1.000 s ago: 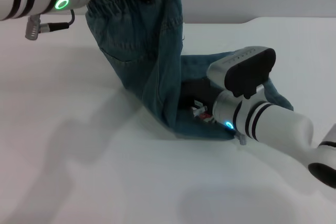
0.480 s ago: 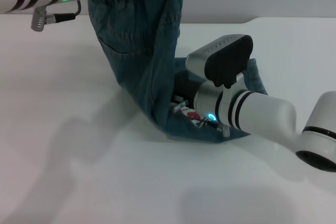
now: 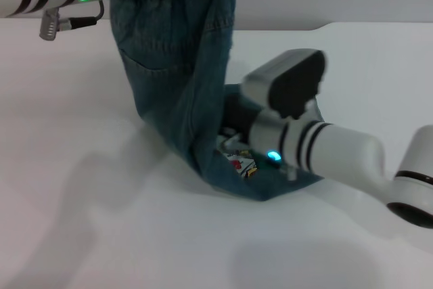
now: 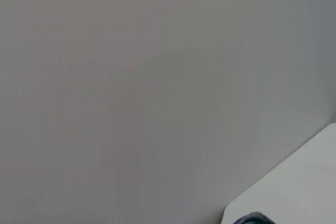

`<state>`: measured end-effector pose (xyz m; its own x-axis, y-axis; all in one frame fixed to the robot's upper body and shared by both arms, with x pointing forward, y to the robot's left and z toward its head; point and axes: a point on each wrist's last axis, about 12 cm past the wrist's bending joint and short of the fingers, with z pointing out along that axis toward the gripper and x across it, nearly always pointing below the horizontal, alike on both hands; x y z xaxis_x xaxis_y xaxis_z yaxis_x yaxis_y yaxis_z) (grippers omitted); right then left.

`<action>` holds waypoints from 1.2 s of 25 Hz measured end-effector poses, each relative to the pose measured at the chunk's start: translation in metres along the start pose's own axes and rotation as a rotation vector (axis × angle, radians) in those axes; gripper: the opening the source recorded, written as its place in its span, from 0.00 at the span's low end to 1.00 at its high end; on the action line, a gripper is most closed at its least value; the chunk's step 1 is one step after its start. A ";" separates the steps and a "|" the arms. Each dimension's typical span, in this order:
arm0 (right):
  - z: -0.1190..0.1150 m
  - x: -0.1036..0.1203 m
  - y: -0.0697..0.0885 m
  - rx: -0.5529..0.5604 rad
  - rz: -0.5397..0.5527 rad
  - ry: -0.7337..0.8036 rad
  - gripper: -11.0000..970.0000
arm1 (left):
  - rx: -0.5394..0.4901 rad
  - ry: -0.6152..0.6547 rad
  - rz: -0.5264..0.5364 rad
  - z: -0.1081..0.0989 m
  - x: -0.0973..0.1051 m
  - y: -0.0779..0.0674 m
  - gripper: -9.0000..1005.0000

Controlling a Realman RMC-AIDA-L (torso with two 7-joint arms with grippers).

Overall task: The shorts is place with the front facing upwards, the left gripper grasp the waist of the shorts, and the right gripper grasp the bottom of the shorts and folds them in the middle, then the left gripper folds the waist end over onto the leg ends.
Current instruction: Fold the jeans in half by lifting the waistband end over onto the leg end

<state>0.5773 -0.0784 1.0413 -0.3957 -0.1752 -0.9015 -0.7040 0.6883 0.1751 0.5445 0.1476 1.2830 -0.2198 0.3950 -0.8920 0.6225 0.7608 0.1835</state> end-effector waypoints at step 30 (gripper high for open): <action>-0.057 0.048 -0.073 0.304 0.032 -0.059 0.01 | 0.028 0.015 0.018 0.003 0.008 -0.010 0.07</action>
<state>0.5760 -0.1776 1.0074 -0.3735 -0.1148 -0.9205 -0.4795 0.8734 0.0856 0.5390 0.1415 1.2727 -0.2196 0.4168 -0.8821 0.6474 0.7387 0.1879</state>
